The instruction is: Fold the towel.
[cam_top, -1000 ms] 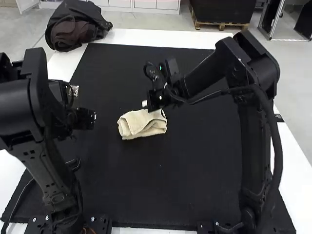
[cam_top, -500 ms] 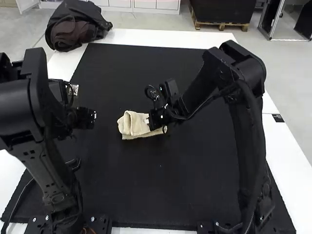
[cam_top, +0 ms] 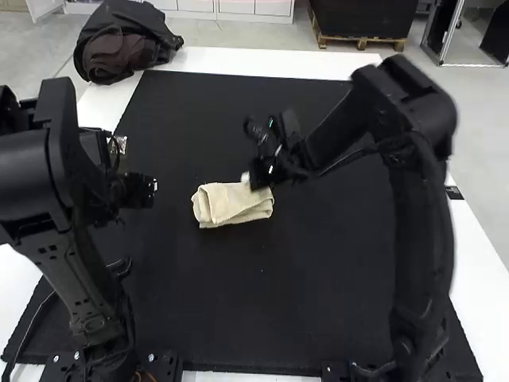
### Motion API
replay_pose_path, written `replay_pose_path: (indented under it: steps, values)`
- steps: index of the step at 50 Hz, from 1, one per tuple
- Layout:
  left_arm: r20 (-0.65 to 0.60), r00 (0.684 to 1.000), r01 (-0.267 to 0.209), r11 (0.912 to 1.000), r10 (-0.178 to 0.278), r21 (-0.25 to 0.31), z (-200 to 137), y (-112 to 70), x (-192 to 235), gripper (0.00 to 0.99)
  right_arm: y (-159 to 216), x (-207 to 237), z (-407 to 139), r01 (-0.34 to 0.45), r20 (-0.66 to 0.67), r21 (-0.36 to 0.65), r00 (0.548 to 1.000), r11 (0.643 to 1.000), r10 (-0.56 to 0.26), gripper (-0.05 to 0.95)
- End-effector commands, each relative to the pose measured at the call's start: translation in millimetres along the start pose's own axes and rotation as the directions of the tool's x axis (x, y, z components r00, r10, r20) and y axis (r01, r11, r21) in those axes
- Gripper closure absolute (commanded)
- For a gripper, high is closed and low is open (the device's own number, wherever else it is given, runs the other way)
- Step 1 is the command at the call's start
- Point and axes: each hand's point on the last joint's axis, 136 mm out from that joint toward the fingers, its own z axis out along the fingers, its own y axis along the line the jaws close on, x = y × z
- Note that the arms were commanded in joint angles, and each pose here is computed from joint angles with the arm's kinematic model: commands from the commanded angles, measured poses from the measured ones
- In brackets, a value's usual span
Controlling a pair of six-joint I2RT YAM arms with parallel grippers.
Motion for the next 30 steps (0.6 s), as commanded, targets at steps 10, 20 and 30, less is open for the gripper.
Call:
replay_pose_path:
  steps: [10,20,30]
  values:
    - [0.209,0.977,0.031,0.9994,-0.033,0.013,-22,3.7,-118,0.031,4,-158,-126,0.042,0.339,0.015,0.94,0.999,-0.045,0.92]
    - [0.306,0.951,0.013,0.9961,-0.04,0.087,-53,-36.2,-184,0.031,2,-199,-220,-0.01,0.499,0.026,0.867,1.0,-0.004,0.92]
    - [0.395,0.917,-0.02,0.986,-0.048,0.165,-91,-89.9,-219,0.031,9,-208,-301,-0.01,0.624,0.06,0.781,0.998,-0.03,0.92]
